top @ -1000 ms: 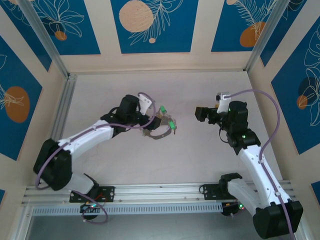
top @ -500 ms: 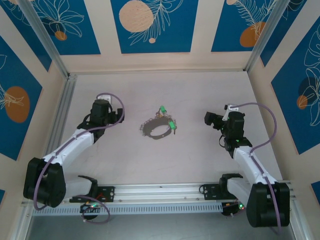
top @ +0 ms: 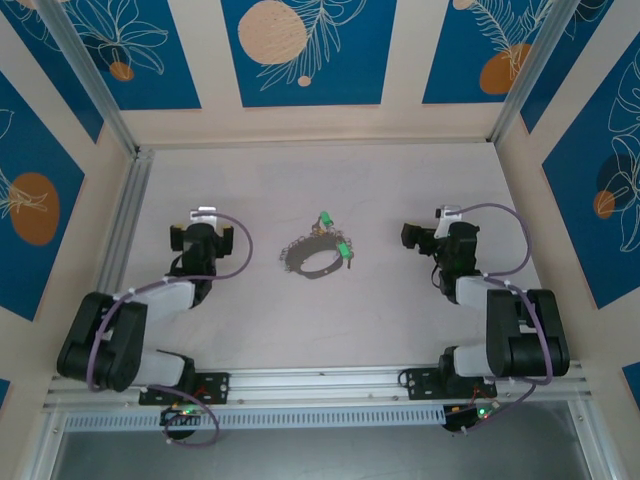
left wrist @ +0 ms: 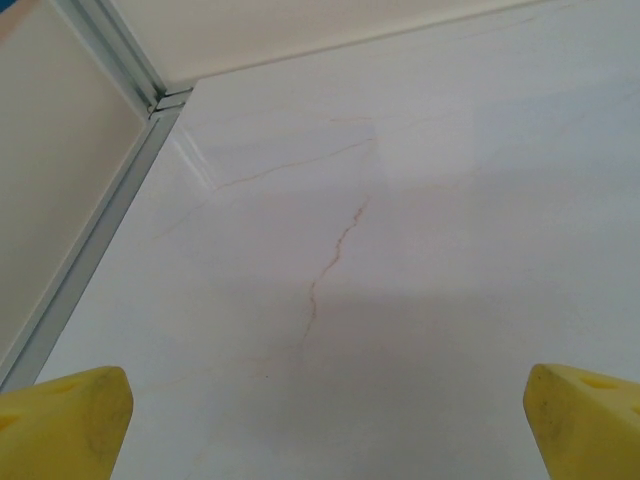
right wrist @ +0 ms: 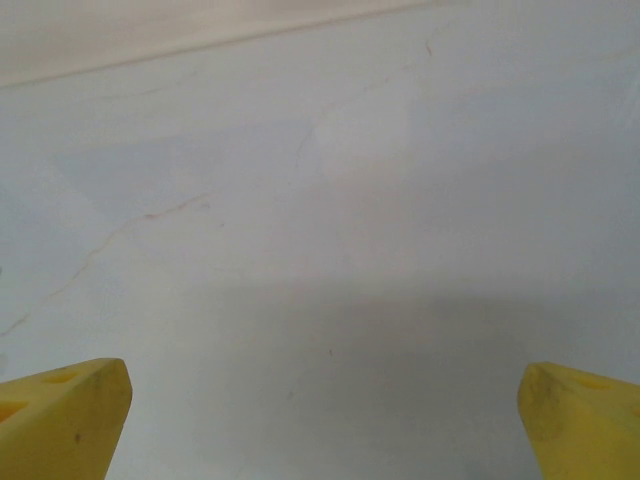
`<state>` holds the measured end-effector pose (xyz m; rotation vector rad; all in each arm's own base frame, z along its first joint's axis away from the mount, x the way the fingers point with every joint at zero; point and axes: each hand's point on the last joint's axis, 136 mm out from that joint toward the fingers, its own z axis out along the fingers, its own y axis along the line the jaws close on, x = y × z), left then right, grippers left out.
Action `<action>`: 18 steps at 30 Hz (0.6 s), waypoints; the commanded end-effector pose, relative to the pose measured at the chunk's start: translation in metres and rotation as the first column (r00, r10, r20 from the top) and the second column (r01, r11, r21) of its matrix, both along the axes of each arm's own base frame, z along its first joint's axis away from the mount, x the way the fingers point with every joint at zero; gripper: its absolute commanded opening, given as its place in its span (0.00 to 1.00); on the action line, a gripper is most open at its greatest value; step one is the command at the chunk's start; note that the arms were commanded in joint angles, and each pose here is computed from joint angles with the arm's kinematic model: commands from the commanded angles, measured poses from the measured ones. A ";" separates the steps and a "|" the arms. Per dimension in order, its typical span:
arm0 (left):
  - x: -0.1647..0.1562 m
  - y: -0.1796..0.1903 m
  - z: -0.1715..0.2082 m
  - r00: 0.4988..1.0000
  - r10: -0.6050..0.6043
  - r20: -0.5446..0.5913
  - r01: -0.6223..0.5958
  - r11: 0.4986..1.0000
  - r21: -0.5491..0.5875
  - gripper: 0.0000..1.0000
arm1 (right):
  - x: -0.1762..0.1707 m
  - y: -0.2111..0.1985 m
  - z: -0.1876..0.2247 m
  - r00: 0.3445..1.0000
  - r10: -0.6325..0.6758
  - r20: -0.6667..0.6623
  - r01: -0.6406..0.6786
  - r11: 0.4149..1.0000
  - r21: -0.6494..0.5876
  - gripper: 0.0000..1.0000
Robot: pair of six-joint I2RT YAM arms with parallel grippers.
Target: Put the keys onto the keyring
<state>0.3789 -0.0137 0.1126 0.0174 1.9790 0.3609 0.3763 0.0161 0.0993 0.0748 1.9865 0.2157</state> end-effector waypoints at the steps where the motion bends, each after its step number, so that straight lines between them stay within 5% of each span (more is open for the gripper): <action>1: 0.011 0.002 0.003 0.993 -0.013 0.116 0.013 1.000 0.004 1.00 | 0.007 0.002 0.002 0.993 0.022 0.117 -0.019 0.999 -0.031 0.99; 7: 0.017 0.011 -0.020 0.991 -0.085 0.099 0.099 0.983 -0.151 1.00 | 0.020 0.005 -0.006 0.999 0.015 0.044 -0.012 0.997 -0.070 0.99; 18: 0.014 0.011 -0.019 0.990 -0.090 0.110 0.106 0.983 -0.151 1.00 | 0.020 0.006 -0.005 0.999 0.017 0.050 -0.013 0.997 -0.078 0.99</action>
